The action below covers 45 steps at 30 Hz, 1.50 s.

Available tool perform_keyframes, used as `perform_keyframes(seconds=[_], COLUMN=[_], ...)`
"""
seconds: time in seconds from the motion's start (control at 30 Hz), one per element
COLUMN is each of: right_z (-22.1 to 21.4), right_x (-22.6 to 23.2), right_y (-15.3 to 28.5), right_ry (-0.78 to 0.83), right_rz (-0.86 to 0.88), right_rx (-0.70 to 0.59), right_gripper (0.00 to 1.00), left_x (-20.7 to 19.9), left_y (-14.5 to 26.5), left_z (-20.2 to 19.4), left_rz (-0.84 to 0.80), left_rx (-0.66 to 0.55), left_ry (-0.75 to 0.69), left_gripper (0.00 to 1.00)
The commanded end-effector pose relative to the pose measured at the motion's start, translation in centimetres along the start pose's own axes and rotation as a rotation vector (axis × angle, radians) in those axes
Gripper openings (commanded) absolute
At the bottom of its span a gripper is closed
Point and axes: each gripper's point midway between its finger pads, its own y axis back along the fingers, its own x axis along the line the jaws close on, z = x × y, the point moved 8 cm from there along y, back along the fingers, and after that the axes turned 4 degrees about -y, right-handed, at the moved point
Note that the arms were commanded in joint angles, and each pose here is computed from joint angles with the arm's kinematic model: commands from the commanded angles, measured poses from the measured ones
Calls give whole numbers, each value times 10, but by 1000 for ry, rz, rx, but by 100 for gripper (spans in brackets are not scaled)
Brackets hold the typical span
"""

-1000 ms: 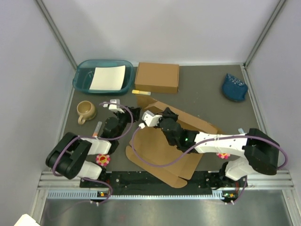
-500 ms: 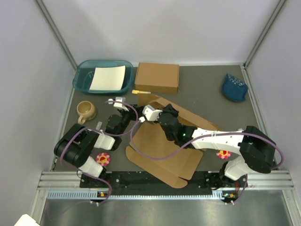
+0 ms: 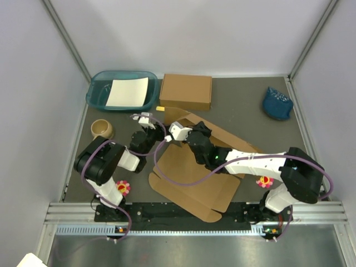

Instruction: Fold the paper box

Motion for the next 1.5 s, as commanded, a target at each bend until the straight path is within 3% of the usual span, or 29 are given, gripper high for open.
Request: perform_keyframes(seconds=[0.0,0.23,0.53,0.6,0.63,0.73,1.07,1.2,1.3,1.4,1.43,1.47], right_z=[-18,-18,-19,-18,-19,-19,-18,-18,-17,-17,-17,-18], right_x=[27,27,28,27,28,26,26,26,25,25,25,25], right_y=[1,1,3,3,3,5,5,6,7,7,6,6], right_ry=[19,17,8,4,4,-1,-12,-15,-19,-19,-18,-16], right_rz=[135,145,157,157,159,158,172,184,183,183,182,182], right_rx=[42,38,30,28,30,26,17,11,6,6,9,10], right_gripper=[0,0,0,0,0,0,0,0,0,0,0,0], left_x=[-8,-3,-1,5,6,12,10,6,8,7,6,7], left_y=[-15,-25,-24,-23,-22,-22,-31,-37,-38,-37,-37,-34], left_z=[39,41,51,55,57,66,71,66,65,63,63,61], left_rz=[-79,-120,-257,-259,-280,-297,-459,-575,-569,-583,-581,-576], left_rx=[-204,-204,-243,-254,-248,-262,-222,-155,-150,-140,-144,-136], left_ry=[-19,-27,-14,-12,-13,-10,-43,-63,-77,-62,-58,-47], left_gripper=[58,55,32,36,49,59,63,58,55,41,29,24])
